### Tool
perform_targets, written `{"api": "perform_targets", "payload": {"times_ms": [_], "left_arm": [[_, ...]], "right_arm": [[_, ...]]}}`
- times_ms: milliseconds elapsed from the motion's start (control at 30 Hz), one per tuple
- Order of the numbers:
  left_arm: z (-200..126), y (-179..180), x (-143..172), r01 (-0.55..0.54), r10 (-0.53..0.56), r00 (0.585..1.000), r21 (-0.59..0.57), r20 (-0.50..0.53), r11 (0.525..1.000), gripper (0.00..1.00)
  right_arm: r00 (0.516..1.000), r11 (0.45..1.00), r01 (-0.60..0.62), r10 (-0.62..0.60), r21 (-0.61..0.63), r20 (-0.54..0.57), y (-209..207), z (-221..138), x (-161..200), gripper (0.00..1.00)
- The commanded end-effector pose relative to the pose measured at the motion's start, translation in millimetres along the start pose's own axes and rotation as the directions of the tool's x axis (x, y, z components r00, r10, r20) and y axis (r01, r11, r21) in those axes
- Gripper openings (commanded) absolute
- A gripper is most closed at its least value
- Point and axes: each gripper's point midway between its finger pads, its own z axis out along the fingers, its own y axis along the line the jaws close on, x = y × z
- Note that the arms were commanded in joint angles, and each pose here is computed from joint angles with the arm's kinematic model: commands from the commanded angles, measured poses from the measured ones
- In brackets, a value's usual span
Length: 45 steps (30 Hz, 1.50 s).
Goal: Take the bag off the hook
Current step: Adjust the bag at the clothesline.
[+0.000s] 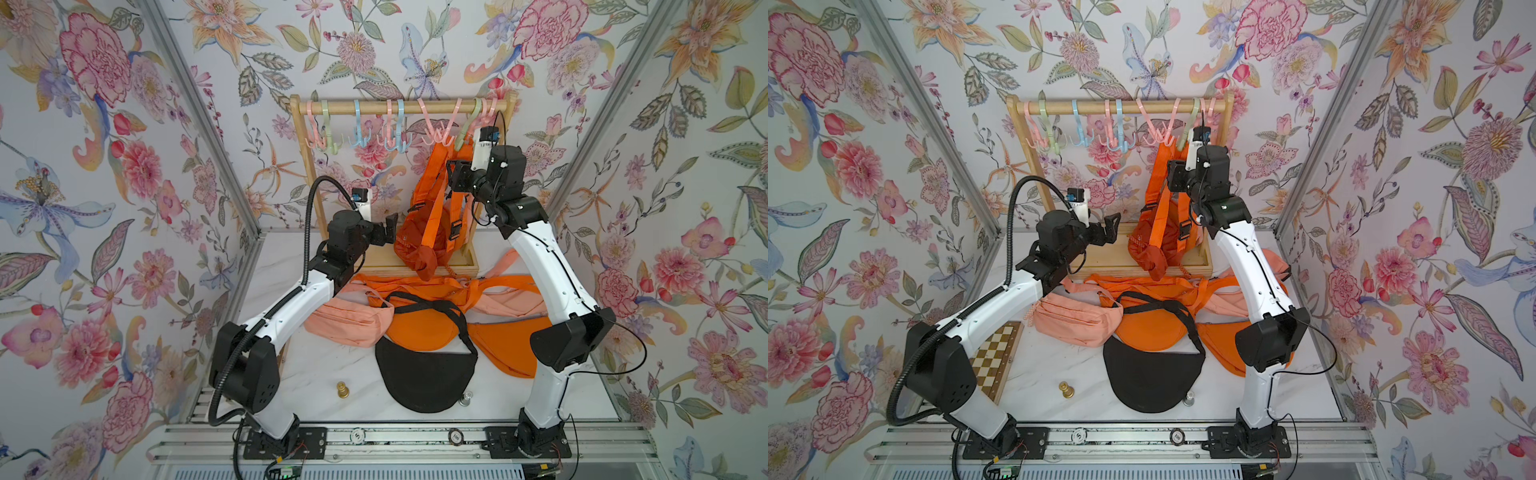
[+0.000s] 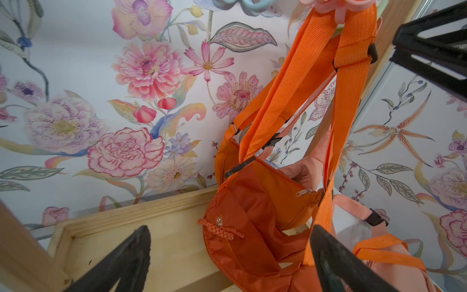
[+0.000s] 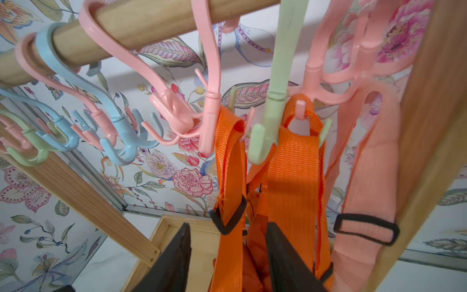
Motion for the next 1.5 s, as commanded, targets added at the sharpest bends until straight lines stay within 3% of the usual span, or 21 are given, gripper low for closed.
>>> {"api": "perform_targets", "payload": {"times_ms": [0,133,267,633,733,933,1033,1200,1367,1467], "left_arm": [[14.9,-22.7,-24.5,-0.030,0.026,0.998,0.078,0.051,0.996,0.99],[20.2,-39.1,-31.6,-0.050,0.044,0.997,0.103,0.060,0.993,0.99],[18.0,-35.6,-28.3,-0.056,0.052,0.997,0.079,0.056,0.995,0.99],[37.6,-52.0,-52.6,-0.077,0.067,0.994,0.105,0.088,0.992,0.96],[43.3,-60.4,-68.2,-0.090,0.077,0.991,0.113,0.110,0.989,0.88],[40.5,-87.3,-118.9,-0.058,-0.012,0.966,0.261,0.256,0.964,0.87],[45.1,-96.6,-140.0,-0.020,-0.092,0.949,0.350,0.301,0.936,0.84],[72.1,-99.1,-148.2,0.001,-0.125,0.939,0.361,0.321,0.933,0.84],[93.7,-81.7,-143.0,0.034,-0.142,0.922,0.291,0.359,0.956,0.50],[97.7,-69.2,-143.1,0.041,-0.139,0.904,0.240,0.404,0.970,0.46]], "right_arm": [[0.996,1.000,0.016,-0.017,-0.017,-0.083,0.1,19.5,27.8,0.49],[0.996,0.999,-0.029,0.031,0.026,-0.087,-22.6,34.8,32.0,0.48],[0.991,0.988,-0.120,0.125,0.092,-0.055,-63.5,27.3,17.0,0.46],[0.999,1.000,-0.023,0.022,0.021,0.036,-19.3,-21.6,-33.8,0.49],[0.999,1.000,-0.024,0.024,-0.003,0.029,-13.7,-16.8,-31.4,0.49],[0.999,0.997,-0.053,0.053,-0.059,-0.008,-4.5,0.7,-16.2,0.49],[0.998,0.995,-0.065,0.064,-0.075,-0.013,-3.1,7.5,-13.5,0.42],[0.995,0.988,-0.099,0.097,-0.119,-0.026,0.8,14.7,-9.9,0.36],[0.988,0.964,-0.154,0.149,-0.219,-0.039,18.3,17.5,-9.8,0.28],[0.982,0.939,-0.190,0.186,-0.286,-0.039,30.9,18.0,-13.3,0.23]]}}
